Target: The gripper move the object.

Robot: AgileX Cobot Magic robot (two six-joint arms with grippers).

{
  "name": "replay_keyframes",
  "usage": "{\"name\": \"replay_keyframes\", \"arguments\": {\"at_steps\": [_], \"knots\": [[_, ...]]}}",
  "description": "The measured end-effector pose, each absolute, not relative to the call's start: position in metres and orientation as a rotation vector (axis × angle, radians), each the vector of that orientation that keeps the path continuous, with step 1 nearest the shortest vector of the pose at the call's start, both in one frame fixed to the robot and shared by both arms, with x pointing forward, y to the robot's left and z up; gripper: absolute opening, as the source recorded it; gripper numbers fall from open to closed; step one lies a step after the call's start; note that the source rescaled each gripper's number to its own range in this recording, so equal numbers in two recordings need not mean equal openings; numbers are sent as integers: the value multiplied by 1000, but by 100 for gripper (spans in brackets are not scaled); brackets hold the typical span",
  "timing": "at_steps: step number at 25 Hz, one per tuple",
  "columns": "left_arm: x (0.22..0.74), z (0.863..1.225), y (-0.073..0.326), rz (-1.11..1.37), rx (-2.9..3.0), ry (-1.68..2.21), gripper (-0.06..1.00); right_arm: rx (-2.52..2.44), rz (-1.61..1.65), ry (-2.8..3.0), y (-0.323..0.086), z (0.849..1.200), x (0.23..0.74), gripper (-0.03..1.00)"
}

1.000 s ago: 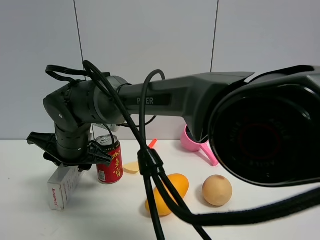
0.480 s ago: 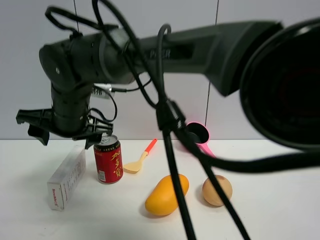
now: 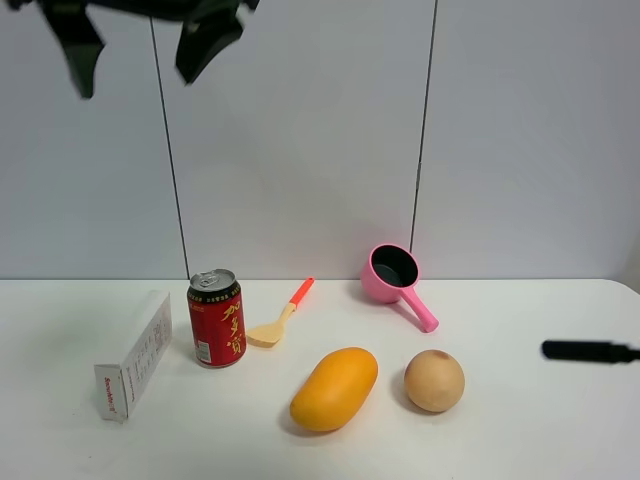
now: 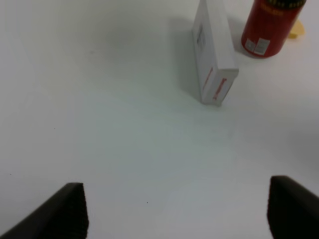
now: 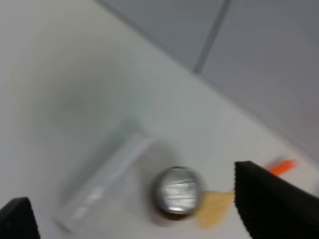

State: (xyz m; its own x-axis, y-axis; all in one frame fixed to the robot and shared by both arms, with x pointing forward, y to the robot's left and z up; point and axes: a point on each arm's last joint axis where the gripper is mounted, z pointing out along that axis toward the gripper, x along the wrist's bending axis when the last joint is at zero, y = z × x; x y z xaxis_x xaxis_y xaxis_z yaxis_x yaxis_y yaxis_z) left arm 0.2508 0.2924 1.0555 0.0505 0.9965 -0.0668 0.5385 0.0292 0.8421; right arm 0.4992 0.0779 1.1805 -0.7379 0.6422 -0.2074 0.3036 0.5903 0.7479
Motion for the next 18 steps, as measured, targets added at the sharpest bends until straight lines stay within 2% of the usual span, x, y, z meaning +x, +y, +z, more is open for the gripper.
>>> {"name": "replay_keyframes", "arguments": {"at_steps": [5,12,15,18], "knots": [[251,1055,292,797,1601,1579,100,638,789,2203,29,1229,490,78],[251,1055,292,797,1601,1579,100,634,849,2103,-10,1273,475,78],[251,1055,292,797,1601,1579,100,642,856,2133,-17,1272,474,78],[251,1055,292,797,1601,1579,100,675,769,2211,-25,1250,483,78]]}}
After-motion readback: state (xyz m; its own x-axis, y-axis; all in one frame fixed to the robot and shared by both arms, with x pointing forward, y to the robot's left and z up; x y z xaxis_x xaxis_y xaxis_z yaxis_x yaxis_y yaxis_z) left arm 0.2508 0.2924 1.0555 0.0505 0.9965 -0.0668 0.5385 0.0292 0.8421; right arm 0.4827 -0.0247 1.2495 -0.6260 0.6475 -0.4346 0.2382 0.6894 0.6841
